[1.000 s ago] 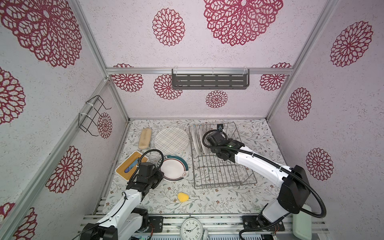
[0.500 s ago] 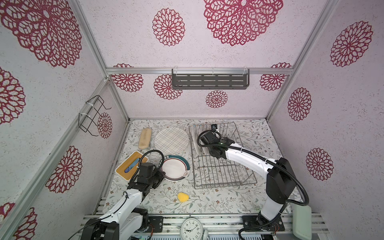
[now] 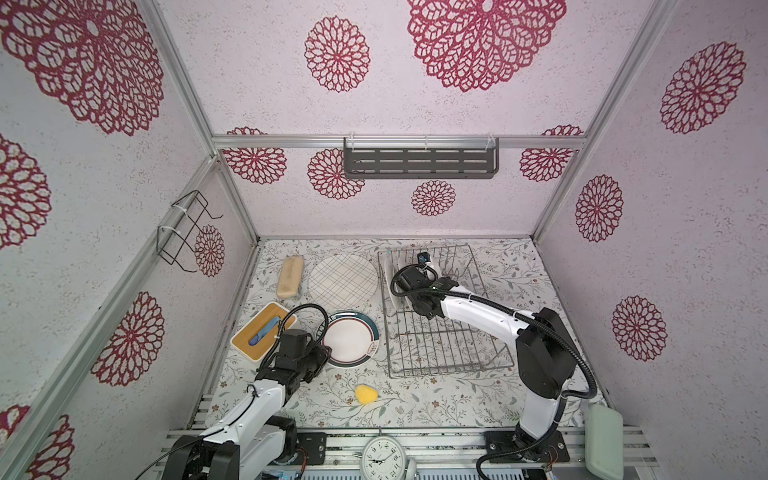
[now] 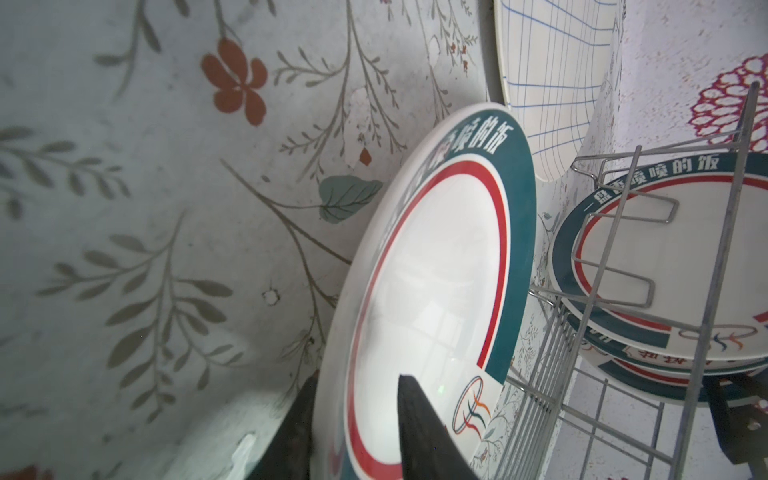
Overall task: Unload the plates from the dish rack
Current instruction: 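Set the plate down by the wooden box while the right gripper reaches into the rack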
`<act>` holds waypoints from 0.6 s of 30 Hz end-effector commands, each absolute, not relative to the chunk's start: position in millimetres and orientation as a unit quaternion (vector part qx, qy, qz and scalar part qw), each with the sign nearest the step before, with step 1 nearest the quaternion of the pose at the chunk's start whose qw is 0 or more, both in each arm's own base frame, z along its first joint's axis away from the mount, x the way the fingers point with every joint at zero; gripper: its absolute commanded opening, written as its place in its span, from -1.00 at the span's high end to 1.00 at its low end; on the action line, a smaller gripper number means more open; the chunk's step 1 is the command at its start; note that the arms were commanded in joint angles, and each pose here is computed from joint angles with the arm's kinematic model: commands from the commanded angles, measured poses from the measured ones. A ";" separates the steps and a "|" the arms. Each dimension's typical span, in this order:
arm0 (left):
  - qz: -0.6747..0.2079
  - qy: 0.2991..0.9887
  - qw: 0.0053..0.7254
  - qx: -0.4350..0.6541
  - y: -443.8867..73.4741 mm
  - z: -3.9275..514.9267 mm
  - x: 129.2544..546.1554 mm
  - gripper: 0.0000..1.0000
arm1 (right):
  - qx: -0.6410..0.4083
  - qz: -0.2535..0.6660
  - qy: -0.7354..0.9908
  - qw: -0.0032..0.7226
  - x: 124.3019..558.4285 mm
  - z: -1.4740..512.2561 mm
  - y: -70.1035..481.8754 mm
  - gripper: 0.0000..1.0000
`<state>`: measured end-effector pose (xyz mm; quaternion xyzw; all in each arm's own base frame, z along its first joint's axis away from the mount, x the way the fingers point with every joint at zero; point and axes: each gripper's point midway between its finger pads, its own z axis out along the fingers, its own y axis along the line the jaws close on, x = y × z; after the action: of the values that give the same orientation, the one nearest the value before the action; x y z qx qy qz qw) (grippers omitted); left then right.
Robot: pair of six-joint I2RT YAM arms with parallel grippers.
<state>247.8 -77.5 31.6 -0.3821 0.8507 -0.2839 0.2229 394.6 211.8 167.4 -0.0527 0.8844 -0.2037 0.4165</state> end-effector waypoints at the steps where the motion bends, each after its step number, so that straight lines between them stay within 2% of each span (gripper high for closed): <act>1: -0.276 0.852 0.226 -0.384 -73.4 28.9 245.3 0.23 | -0.043 -0.216 0.870 0.440 401.6 185.6 212.5 -0.31; 18: -0.259 0.855 0.236 -0.383 -66.0 42.1 238.4 -0.36 | -0.048 -0.244 0.863 0.439 409.1 179.0 214.6 -0.12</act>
<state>236.7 -71.1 32.7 -0.3863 0.8533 -0.2691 0.2241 406.3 216.6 165.2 -0.0530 0.8752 -0.2242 0.4253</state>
